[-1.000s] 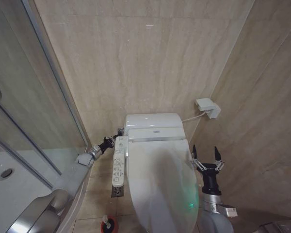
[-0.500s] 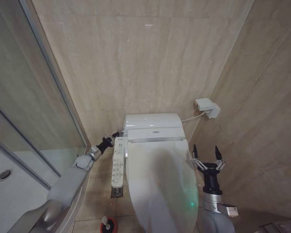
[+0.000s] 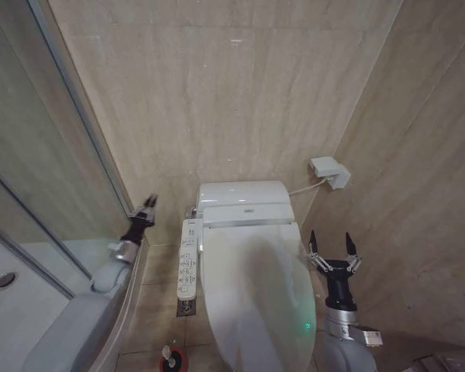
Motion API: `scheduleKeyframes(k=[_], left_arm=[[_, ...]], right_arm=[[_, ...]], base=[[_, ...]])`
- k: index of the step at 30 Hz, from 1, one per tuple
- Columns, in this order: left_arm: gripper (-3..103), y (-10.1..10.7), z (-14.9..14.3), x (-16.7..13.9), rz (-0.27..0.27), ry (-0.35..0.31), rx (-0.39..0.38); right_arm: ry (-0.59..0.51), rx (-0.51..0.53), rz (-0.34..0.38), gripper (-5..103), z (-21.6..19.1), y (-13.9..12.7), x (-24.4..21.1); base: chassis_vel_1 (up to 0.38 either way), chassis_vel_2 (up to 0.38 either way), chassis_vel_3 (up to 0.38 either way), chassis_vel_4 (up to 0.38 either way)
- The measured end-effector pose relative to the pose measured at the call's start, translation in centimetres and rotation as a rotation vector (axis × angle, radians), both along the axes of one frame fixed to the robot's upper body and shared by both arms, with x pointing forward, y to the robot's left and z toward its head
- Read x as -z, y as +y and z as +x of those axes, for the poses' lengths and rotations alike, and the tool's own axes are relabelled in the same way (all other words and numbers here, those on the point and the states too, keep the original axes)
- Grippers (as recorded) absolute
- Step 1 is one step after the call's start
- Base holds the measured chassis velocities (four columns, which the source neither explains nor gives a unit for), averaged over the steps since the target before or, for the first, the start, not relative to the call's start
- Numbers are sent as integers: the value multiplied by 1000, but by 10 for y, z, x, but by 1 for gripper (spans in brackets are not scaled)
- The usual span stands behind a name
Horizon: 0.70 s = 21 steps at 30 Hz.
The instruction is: Open the toilet lid, clean the toilet bowl with a toilet brush, close the toilet lid, and flush.
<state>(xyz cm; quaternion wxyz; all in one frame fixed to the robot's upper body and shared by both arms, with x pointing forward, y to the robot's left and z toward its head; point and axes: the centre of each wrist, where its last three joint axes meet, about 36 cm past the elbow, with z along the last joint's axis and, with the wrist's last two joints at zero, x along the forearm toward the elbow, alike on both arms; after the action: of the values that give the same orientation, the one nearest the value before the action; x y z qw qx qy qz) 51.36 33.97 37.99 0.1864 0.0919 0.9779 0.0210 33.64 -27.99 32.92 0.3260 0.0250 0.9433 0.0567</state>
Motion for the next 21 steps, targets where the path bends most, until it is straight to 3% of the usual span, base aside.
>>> scheduleKeyframes(k=[1, 2, 4, 5, 7, 8, 9, 12, 14, 15, 16, 21], left_arm=[[20, -1, -13, -6, -30, 5, -18], [20, -1, -13, -6, -30, 5, -18], [20, -6, -49, -16, -80, 32, -57], [20, -6, -49, -16, -80, 32, -57], [20, -16, -89, -22, -112, 58, -69], [47, -20, -108, -27, -125, 59, -74], [47, -20, -108, -27, -125, 59, -74], [47, -27, -161, -46, -141, 31, -103], [47, -28, -171, -50, -138, 26, -111], [47, -29, -189, -55, -130, 21, -132], [74, -30, -204, -58, -122, 22, -150], [74, -42, -254, -76, -113, 30, -235]], right_arm=[[-3, 0, -1, 100, 0, -1, -1], [-3, 0, -1, 100, 0, -1, -1], [-18, -1, 0, 100, 2, 0, -7], [-18, -1, 0, 100, 2, 0, -7], [-33, -3, 3, 100, 3, 1, -13], [-37, -5, 3, 100, 3, 1, -15], [-37, -5, 3, 100, 3, 1, -15], [-51, -14, 1, 100, 3, -1, -20], [-56, -17, -1, 100, 4, -2, -22], [-66, -20, 0, 100, 5, -3, -26], [-75, -24, 2, 100, 6, -4, -30], [-99, -42, 21, 100, 4, -4, -48]], base=[[0, 0, 0, 0], [0, 0, 0, 0], [0, 0, 0, 0], [0, 0, 0, 0], [0, 0, 0, 0], [0, 0, 0, 0], [0, 0, 0, 0], [0, 0, 0, 0], [0, 0, 0, 0], [0, 0, 0, 0], [0, 0, 0, 0], [0, 0, 0, 0]])
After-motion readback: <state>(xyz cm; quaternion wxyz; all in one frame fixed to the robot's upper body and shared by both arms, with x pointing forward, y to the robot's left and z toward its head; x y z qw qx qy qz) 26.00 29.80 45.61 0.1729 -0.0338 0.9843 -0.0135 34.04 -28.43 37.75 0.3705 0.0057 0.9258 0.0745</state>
